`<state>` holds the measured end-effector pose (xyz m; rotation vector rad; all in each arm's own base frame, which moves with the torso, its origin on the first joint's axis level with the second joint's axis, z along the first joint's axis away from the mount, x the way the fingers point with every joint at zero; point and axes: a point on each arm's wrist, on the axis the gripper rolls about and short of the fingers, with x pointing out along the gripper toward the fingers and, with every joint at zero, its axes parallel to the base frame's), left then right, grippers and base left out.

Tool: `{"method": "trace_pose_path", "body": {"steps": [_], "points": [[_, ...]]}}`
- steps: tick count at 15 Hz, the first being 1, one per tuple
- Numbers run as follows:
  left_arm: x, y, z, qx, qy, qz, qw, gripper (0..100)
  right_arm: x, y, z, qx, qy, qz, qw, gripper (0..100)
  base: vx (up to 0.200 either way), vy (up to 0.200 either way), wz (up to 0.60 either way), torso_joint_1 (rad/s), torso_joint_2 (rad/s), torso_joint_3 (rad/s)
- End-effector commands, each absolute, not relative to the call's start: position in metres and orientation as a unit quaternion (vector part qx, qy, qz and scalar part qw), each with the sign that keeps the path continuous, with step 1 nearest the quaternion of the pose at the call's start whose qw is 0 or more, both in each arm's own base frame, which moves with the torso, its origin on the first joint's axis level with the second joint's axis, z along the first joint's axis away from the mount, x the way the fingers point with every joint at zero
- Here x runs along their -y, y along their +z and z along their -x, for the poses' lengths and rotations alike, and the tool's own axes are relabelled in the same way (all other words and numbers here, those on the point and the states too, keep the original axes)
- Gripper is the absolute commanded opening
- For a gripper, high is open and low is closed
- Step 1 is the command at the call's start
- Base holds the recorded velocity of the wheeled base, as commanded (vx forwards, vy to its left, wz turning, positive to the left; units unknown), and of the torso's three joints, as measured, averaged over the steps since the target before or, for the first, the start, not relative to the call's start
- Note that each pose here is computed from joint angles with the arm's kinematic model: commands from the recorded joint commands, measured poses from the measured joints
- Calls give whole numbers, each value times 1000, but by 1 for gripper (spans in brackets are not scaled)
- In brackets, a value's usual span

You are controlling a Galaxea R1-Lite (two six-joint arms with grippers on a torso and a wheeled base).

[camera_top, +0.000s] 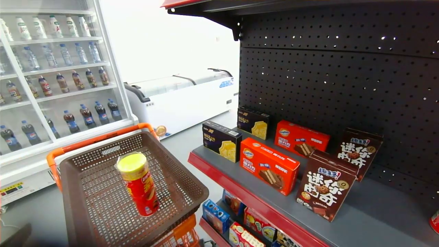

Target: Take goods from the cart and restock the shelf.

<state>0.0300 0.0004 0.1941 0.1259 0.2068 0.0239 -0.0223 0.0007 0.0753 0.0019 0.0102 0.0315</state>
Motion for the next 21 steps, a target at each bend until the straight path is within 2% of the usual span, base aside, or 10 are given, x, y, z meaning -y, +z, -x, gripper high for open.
{"method": "trace_pose_path", "body": {"steps": [1,4,6,8,10,14,21], "points": [[3,193,-81,-191,24,-65,979,100,-1,75,22,-5,16,-1,1000,100,0,0,0,0,0,0],[5,186,-106,-234,-10,-59,970,100,-1,75,22,-5,16,-1,1000,100,0,0,0,0,0,0],[4,174,-143,-246,-43,-41,967,100,-1,75,22,-5,16,-1,1000,100,0,0,0,0,0,0],[-1,167,-168,-241,-33,-37,969,100,-1,75,22,-5,16,-1,1000,100,0,0,0,0,0,0],[-1,158,-180,-248,-31,-39,968,100,-1,75,22,-5,16,-1,1000,100,0,0,0,0,0,0],[3,122,-195,-258,-41,-41,964,100,-1,75,22,-5,16,-1,1000,100,0,0,0,0,0,0],[15,91,-228,-264,-65,-46,961,100,-1,75,22,-5,16,-1,1000,100,0,0,0,0,0,0]]}}
